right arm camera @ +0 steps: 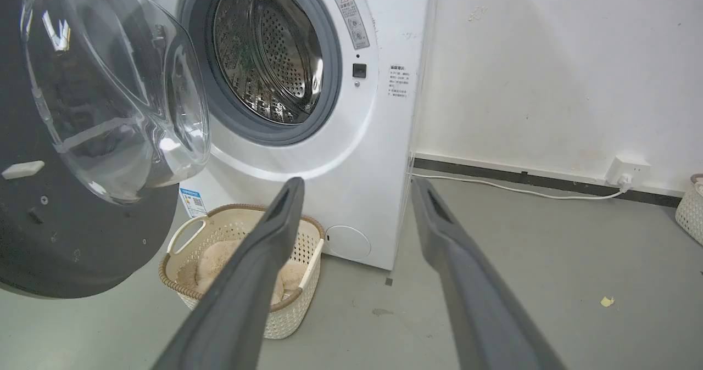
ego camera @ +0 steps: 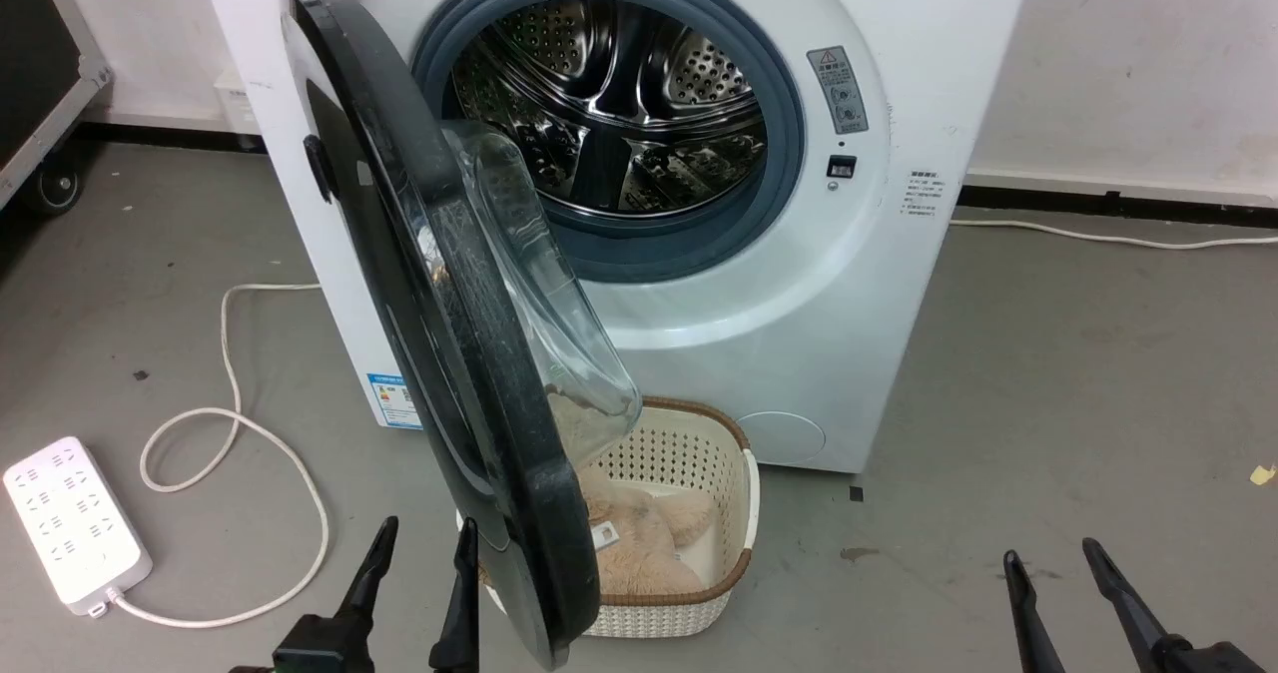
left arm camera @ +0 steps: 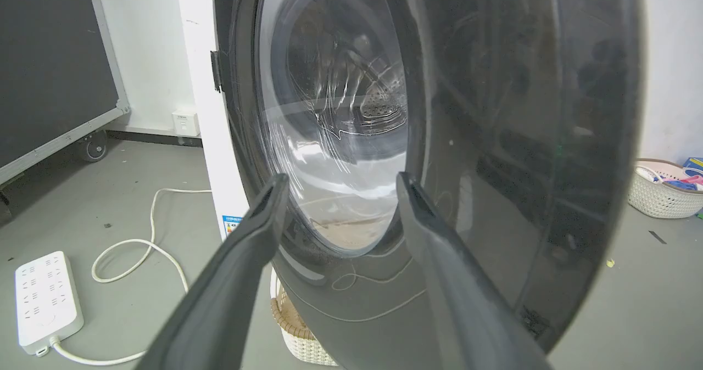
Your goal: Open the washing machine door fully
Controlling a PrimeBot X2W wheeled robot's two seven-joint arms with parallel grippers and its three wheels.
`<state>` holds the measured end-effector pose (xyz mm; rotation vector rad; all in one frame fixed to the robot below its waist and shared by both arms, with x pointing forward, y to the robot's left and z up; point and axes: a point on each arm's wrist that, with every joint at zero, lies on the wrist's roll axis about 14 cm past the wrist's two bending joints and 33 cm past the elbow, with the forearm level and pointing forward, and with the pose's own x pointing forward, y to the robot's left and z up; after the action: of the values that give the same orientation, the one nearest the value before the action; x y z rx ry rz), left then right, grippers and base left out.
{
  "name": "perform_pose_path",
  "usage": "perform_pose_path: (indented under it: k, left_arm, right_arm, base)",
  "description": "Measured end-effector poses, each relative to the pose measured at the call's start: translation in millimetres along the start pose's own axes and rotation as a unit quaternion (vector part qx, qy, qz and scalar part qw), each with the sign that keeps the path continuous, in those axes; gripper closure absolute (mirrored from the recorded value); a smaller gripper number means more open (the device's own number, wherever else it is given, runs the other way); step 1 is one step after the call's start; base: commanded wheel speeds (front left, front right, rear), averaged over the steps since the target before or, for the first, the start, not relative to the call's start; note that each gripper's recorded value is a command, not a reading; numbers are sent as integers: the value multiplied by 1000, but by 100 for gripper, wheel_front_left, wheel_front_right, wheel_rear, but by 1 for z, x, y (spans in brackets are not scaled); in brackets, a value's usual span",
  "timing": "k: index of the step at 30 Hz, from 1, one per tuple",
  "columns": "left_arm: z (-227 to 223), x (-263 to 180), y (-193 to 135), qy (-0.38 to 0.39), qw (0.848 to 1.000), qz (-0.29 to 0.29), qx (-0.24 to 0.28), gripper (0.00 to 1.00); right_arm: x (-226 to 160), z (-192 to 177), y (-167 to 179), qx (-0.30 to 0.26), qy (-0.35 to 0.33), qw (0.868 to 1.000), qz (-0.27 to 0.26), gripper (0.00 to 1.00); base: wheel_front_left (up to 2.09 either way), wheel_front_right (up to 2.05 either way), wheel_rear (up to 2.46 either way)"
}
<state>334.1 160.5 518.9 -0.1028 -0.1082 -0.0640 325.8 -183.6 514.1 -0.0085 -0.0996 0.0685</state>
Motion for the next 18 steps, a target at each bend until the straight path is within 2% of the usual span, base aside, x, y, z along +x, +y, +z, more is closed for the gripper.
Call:
perform_pose_path:
  k: [2, 3, 4, 5, 9, 13, 15, 18]
  left_arm:
    - [0, 0, -1, 0, 1000, -1, 0, 0]
    - [0, 0, -1, 0, 1000, -1, 0, 8]
    - [0, 0, -1, 0, 1000, -2, 0, 57]
    - [1, 0, -2, -2, 1000, -2, -2, 100]
    - [5, 1, -2, -10, 1000, -2, -7, 100]
    - [30, 3, 9, -51, 998, 24, -20, 100]
    - [44, 5, 14, -75, 996, 37, -43, 100]
    - [81, 10, 20, -133, 989, 42, -44, 100]
  right_arm:
    - [0, 0, -1, 3, -1, 1000, -1, 0]
    - [0, 0, -1, 3, -1, 1000, -1, 0]
    - [1, 1, -1, 4, -2, 1000, -1, 0]
    - [1, 1, 0, 4, -2, 1000, -1, 0]
    - [1, 2, 0, 4, -5, 1000, 0, 0]
    - [1, 7, -2, 3, -13, 1000, -3, 0]
    - [1, 9, -2, 3, -15, 1000, -3, 0]
    - [1, 10, -3, 4, -19, 1000, -4, 0]
  base:
    - [0, 0, 0]
    - [0, 0, 0]
    - [0, 0, 0]
    - [0, 0, 0]
    - [0, 0, 0]
    - [0, 0, 0]
    - [0, 0, 0]
    - [0, 0, 0]
